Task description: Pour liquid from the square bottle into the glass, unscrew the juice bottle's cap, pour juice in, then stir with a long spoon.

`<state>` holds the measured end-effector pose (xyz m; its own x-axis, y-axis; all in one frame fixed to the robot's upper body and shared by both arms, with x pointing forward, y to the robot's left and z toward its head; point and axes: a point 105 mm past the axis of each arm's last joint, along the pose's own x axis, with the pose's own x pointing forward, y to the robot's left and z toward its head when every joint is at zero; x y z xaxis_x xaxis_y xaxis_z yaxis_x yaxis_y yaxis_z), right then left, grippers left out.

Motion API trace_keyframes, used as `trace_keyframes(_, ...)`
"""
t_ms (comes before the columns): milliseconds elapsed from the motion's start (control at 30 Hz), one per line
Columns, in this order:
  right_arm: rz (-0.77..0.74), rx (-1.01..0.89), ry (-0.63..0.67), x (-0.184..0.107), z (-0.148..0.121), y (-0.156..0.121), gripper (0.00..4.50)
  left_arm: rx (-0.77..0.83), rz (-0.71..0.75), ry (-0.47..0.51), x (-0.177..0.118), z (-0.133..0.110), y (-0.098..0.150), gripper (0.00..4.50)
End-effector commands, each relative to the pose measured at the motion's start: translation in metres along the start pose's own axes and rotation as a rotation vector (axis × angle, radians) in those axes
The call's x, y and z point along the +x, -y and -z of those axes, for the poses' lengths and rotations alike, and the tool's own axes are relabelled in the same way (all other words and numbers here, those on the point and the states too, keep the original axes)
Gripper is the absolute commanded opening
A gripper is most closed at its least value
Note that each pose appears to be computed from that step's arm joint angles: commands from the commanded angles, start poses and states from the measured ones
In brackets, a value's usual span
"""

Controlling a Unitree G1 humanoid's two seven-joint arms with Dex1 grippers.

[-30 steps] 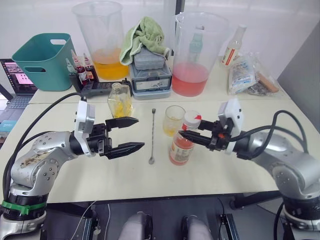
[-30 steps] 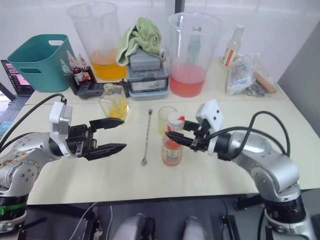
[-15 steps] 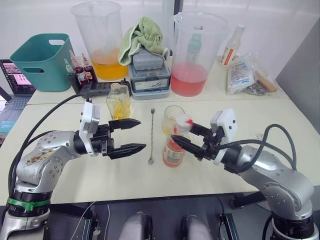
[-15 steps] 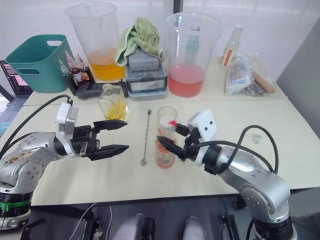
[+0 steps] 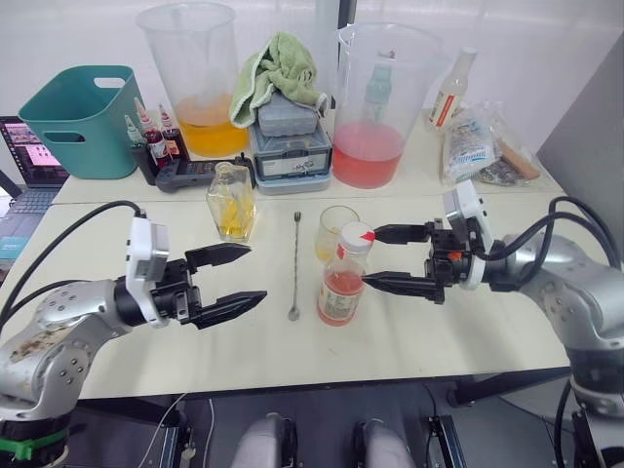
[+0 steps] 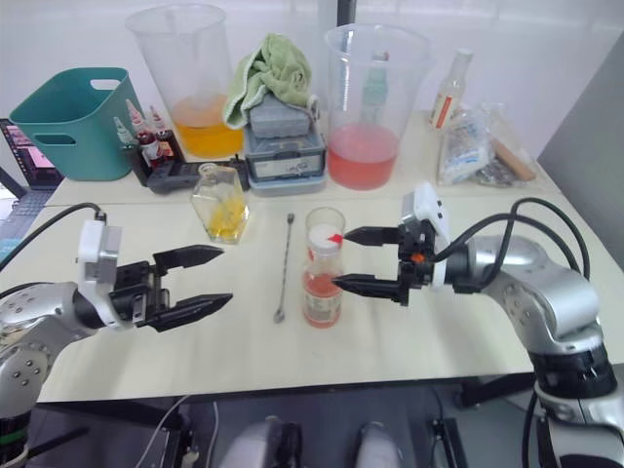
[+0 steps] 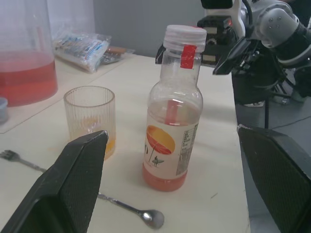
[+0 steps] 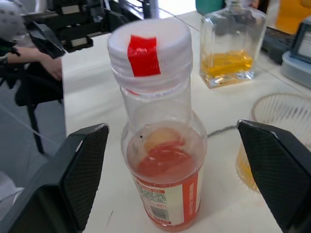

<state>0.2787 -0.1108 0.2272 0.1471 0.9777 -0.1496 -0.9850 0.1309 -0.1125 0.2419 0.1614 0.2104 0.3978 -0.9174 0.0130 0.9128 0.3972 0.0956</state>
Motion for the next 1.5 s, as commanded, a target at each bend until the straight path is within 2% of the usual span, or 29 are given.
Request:
trace_keyframes(33,-0.157,-0.086,0.009,0.007,-0.008,-0.006,4.48,0.045,-0.023,0.013,-0.005,-0.011,0.008,4.5)
trace_keyframes(300,-0.274,-0.131,0.048,0.028,-0.005,0.012,4.48,0.061,-0.104,0.012,-0.014,-0.013,0.016,4.5)
trace_keyframes(467,-0.293,-0.157,0.043,0.035,0.002,0.021,4.48,0.056,-0.136,-0.002,-0.019,-0.012,0.024,4.5)
trace_keyframes(567,-0.311,-0.171,0.043,0.036,0.001,0.023,3.74,0.056,-0.149,-0.008,-0.021,-0.012,0.024,4.5)
trace_keyframes(767,-0.312,-0.193,0.034,0.034,0.006,0.02,1.69,0.051,-0.13,-0.007,-0.02,-0.013,0.026,4.5)
trace_keyframes(833,-0.289,-0.199,0.039,0.033,0.005,0.021,1.29,0.052,-0.118,-0.004,-0.018,-0.013,0.026,4.5)
trace_keyframes(1000,-0.188,-0.204,0.056,0.029,-0.006,0.018,1.26,0.044,-0.064,0.007,-0.011,-0.012,0.021,4.5)
trace_keyframes(1200,-0.044,-0.152,0.088,0.027,-0.017,0.002,1.26,0.034,0.008,0.024,0.0,-0.01,0.011,4.5)
trace_keyframes(1300,0.068,-0.108,0.102,0.026,-0.017,-0.004,1.26,0.021,0.062,0.026,0.007,-0.007,0.006,4.5)
trace_keyframes(1500,0.158,-0.061,0.113,0.028,-0.012,-0.016,1.26,0.025,0.123,0.03,0.015,-0.006,-0.002,4.5)
